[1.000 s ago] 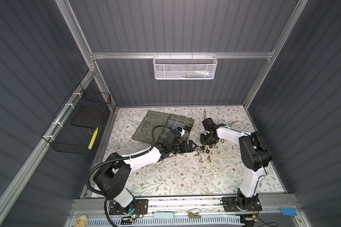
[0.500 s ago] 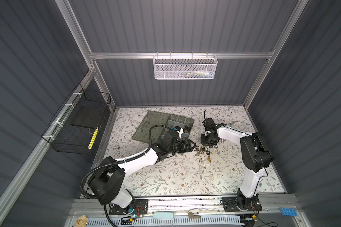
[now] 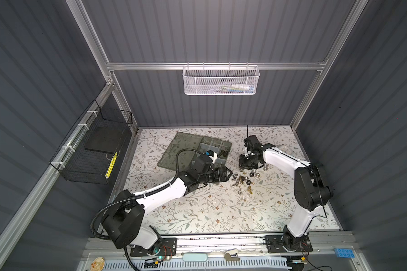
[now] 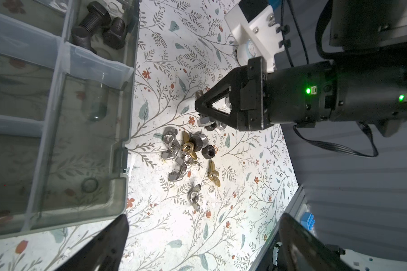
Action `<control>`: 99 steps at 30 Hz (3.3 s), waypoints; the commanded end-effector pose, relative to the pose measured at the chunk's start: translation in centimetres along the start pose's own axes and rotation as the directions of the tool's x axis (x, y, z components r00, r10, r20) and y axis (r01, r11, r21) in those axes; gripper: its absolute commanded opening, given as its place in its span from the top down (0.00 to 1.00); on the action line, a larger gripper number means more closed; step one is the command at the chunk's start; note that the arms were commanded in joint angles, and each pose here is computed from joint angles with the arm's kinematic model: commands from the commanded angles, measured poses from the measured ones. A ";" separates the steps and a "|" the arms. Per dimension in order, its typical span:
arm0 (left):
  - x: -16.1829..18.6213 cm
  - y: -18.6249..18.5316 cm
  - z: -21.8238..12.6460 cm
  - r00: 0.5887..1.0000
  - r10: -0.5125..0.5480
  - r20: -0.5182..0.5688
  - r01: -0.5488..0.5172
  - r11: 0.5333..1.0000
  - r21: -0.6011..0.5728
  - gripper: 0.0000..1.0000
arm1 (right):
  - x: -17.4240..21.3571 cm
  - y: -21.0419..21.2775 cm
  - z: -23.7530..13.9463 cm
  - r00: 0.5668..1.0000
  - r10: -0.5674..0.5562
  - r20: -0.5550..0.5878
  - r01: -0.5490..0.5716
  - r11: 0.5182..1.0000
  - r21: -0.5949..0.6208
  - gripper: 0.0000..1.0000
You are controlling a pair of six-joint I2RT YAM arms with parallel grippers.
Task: Sort the screws and nuts into containers
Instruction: 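Lift the silver bolt with the right gripper and carry it over the box, then lower the silver bolt into a compartment and open the right gripper, then withdraw the open right gripper from the box toward the hardware pile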
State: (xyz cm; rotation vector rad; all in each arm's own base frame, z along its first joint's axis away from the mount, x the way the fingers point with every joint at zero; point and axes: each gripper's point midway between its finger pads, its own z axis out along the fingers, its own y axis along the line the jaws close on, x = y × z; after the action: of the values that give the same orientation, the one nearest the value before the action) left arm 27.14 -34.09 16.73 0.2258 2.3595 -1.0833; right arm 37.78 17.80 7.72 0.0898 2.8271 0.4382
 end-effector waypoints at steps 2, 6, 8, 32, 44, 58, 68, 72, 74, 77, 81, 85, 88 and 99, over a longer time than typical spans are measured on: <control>-0.4 0.0 -0.8 1.000 0.020 0.011 -0.020 1.000 -0.007 0.00 | -1.1 3.4 -2.2 0.999 0.030 0.022 -0.026 0.989 -0.147 0.90; -0.6 0.2 -1.4 1.000 0.009 0.024 -0.009 1.000 -0.007 0.00 | -1.1 5.9 -2.4 0.999 0.040 -0.001 -0.039 0.970 -0.239 0.90; -0.6 0.6 -1.9 0.999 0.003 0.032 -0.002 1.000 -0.010 0.00 | -1.1 6.8 -2.4 0.999 0.044 -0.011 -0.045 0.963 -0.267 0.90; -0.6 5.6 -6.2 0.991 -0.103 0.080 0.109 0.992 -0.069 0.00 | 0.6 14.0 3.1 0.986 0.053 -0.157 -0.115 0.902 -0.417 0.86; -0.3 6.0 -6.6 0.990 -0.113 0.087 0.120 0.989 -0.085 0.00 | 1.3 13.5 5.5 0.978 0.068 -0.196 -0.143 0.907 -0.397 0.81; -0.6 5.9 -7.2 0.987 -0.116 0.108 0.126 0.988 -0.092 0.00 | 0.9 13.9 4.7 0.982 0.051 -0.184 -0.123 0.906 -0.404 0.64; -1.3 5.6 -7.5 0.988 -0.104 0.115 0.116 0.988 -0.103 0.00 | -0.1 13.7 1.2 0.994 0.024 -0.105 -0.063 0.921 -0.384 0.49; -1.3 5.1 -7.3 0.989 -0.105 0.105 0.114 0.990 -0.087 0.00 | -0.7 12.9 -0.1 0.997 0.029 -0.070 -0.053 0.929 -0.365 0.41; -1.2 4.9 -7.1 0.990 -0.100 0.100 0.108 0.991 -0.081 0.00 | -0.9 12.2 -0.8 0.998 0.037 -0.055 -0.055 0.933 -0.355 0.37; -1.1 4.5 -6.4 0.993 -0.075 0.093 0.082 0.993 -0.083 0.00 | -1.1 11.0 -2.1 0.999 0.044 -0.027 -0.050 0.943 -0.328 0.29; -1.0 3.3 -5.1 0.997 -0.045 0.070 0.050 0.996 -0.070 0.00 | -1.0 8.6 -3.8 0.998 0.051 0.023 -0.043 0.962 -0.269 0.17; -0.5 1.6 -3.2 1.000 0.001 0.028 0.001 0.999 -0.054 0.00 | -0.8 5.3 -5.1 0.993 0.095 0.075 -0.077 0.974 -0.213 0.03; -0.2 0.6 -1.8 1.000 0.023 -0.004 -0.023 0.999 -0.040 0.00 | -0.7 2.7 -6.2 0.984 0.140 0.110 -0.117 0.974 -0.194 0.01; 1.3 -3.4 4.5 0.991 0.077 -0.109 -0.073 0.997 0.037 0.00 | 1.5 -9.5 -7.6 0.937 0.287 0.199 -0.284 0.958 -0.042 0.01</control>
State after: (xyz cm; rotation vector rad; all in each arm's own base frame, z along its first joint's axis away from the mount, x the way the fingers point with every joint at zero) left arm 26.67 -37.67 14.98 0.3204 2.4471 -1.0561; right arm 34.86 9.01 12.05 0.5009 2.6146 0.5677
